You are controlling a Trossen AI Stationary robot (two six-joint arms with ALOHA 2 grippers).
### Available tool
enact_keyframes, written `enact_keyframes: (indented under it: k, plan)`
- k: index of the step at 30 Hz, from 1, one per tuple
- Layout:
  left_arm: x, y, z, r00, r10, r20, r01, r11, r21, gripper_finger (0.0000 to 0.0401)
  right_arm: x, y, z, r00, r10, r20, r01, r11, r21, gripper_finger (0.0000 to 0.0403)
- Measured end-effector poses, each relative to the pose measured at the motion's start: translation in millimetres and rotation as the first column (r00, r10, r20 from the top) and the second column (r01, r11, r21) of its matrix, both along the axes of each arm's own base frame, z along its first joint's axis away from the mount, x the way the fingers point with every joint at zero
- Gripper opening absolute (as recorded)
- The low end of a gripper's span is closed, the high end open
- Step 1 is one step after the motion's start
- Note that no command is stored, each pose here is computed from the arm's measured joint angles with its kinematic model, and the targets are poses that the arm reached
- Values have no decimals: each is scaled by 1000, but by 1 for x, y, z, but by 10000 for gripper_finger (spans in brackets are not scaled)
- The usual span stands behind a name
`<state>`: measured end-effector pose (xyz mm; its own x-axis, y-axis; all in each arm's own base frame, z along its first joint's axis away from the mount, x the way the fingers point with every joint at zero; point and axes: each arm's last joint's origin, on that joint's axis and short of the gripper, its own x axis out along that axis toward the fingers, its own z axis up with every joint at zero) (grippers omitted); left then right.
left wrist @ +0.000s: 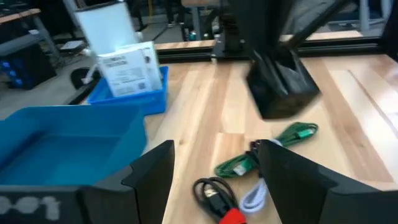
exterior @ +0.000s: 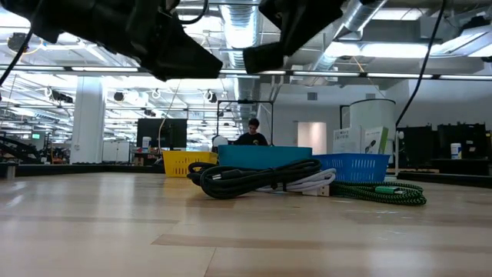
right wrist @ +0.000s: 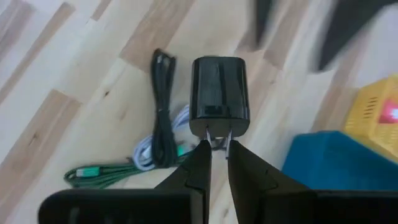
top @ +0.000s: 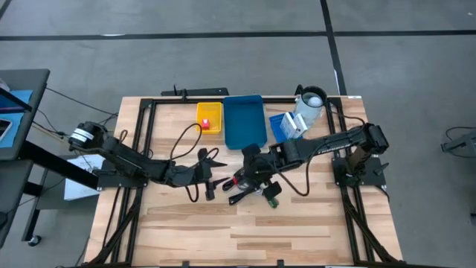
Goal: Pick and place items into bin
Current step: Put the black charger adapter into the yellow basket
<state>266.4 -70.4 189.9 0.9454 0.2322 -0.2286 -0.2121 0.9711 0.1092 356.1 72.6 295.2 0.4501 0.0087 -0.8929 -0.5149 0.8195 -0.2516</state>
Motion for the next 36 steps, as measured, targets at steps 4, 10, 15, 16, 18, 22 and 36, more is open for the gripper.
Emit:
enact_keyframes:
  k: [4,10,15,16,18,22,36]
  plan:
    - [7,-3,-4,1000,-20,-10,20,1000,8,225,2,-8,8,1000,-7,14,7,1000,-6,33]
    - [14,-5,0,999,-33,-2,33,999,19,225,5,-19,15,999,-20,35,20,1000,-11,34]
    - [19,-7,10,998,-51,30,49,998,48,225,8,-24,17,998,-16,59,17,1000,-17,33]
    - [21,-8,12,997,-61,39,59,997,47,225,8,-25,17,998,-17,61,19,1000,-17,34]
    - [22,-7,15,997,-58,47,56,997,49,225,9,-26,17,998,-15,66,16,1000,-18,35]
    - [25,-3,18,997,-49,53,46,998,48,225,10,-25,18,997,-5,78,7,1000,-23,33]
    - [29,12,17,997,-51,53,50,998,24,225,13,-23,20,993,20,120,-17,999,-27,34]
